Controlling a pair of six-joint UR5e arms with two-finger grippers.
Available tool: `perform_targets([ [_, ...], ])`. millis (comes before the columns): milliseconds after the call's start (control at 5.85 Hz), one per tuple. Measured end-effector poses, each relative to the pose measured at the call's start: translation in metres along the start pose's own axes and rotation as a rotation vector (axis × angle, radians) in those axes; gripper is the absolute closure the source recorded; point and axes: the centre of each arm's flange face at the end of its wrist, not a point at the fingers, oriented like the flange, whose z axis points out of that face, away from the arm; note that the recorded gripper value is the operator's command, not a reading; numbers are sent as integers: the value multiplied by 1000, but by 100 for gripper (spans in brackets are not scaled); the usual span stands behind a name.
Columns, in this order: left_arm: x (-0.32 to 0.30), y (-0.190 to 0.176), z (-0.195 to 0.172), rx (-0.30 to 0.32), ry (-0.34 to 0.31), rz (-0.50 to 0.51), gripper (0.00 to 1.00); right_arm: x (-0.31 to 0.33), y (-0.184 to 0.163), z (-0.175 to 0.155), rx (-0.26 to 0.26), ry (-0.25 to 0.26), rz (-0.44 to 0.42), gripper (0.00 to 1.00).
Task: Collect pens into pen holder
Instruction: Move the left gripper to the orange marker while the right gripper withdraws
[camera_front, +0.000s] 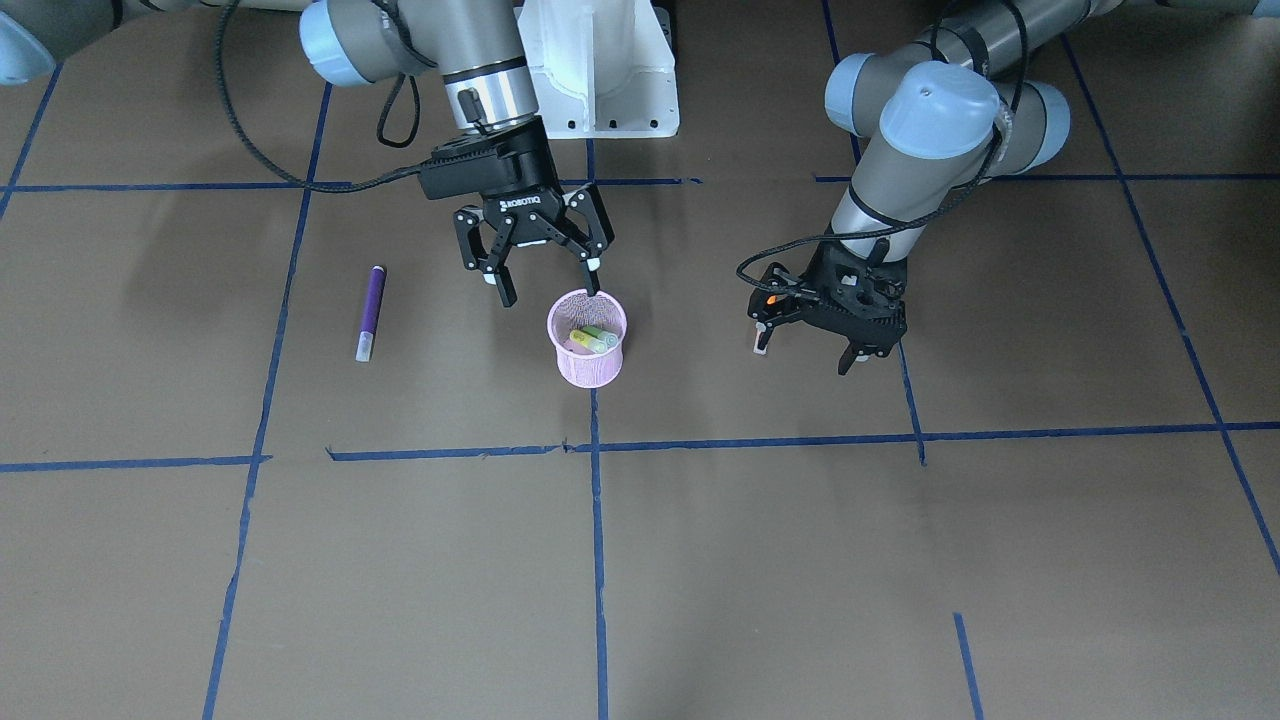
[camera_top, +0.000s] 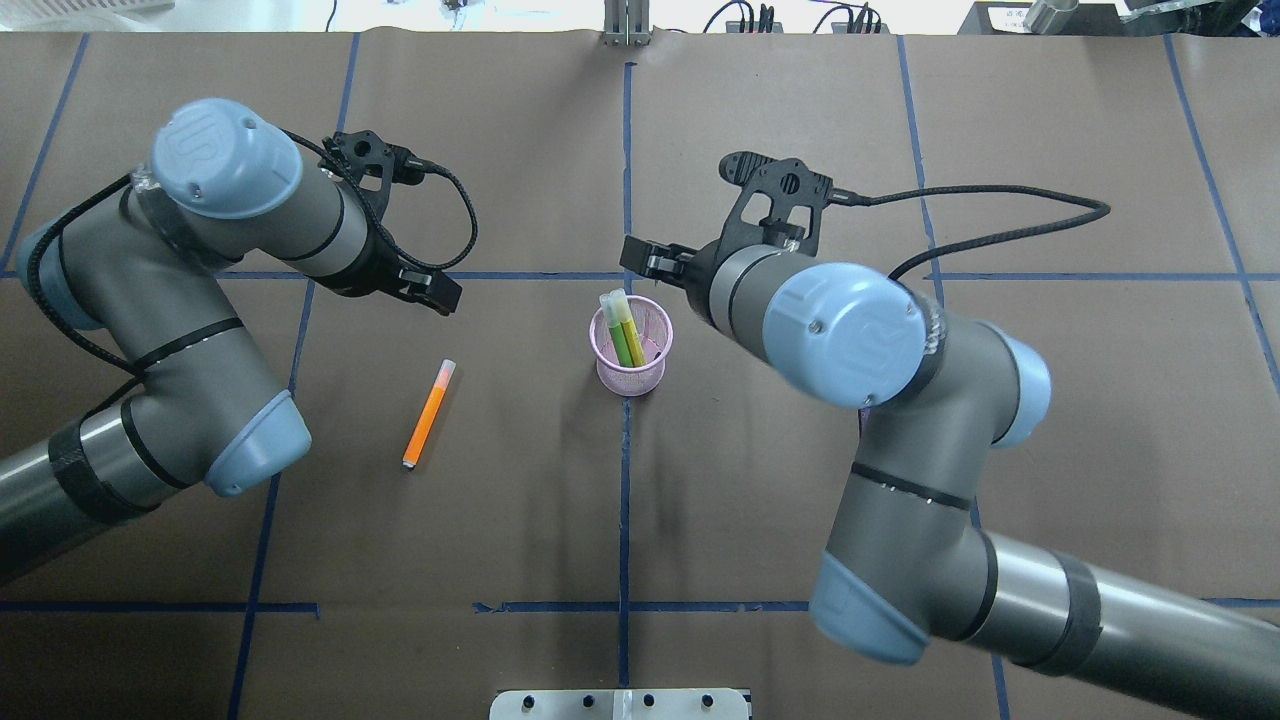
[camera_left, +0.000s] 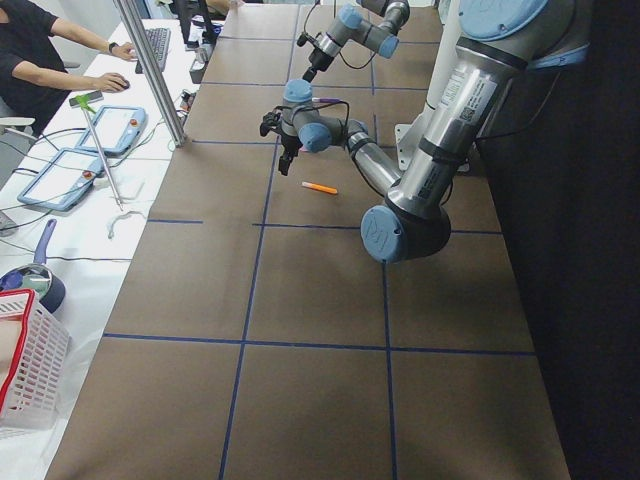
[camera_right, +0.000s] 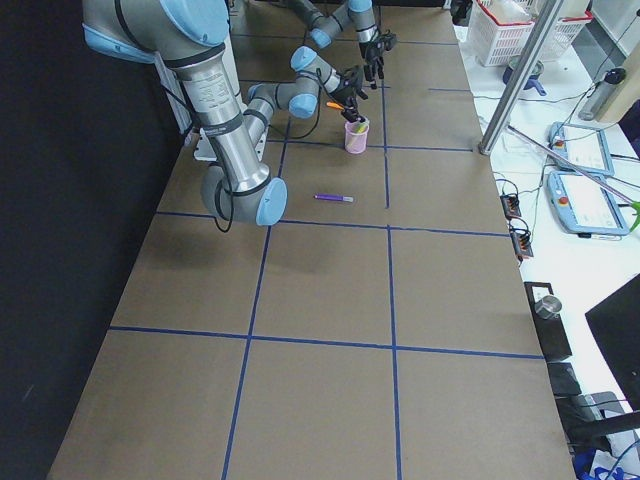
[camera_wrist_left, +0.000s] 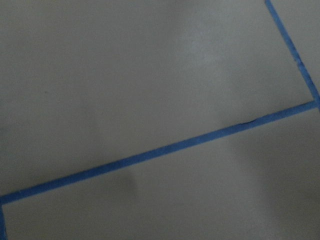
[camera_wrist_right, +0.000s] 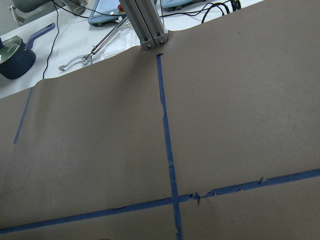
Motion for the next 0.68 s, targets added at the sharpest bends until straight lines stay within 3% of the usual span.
perform_targets([
  [342,27,21,31,-107,-26,61,4,32,-77,-16,-168,50,6,0],
  [513,28,26,42,-152,-43,165,4,48,-105,-26,-240,51,2,0],
  [684,26,29,49,-187,-53,268,6,57,-117,-32,-279,48,5,0],
])
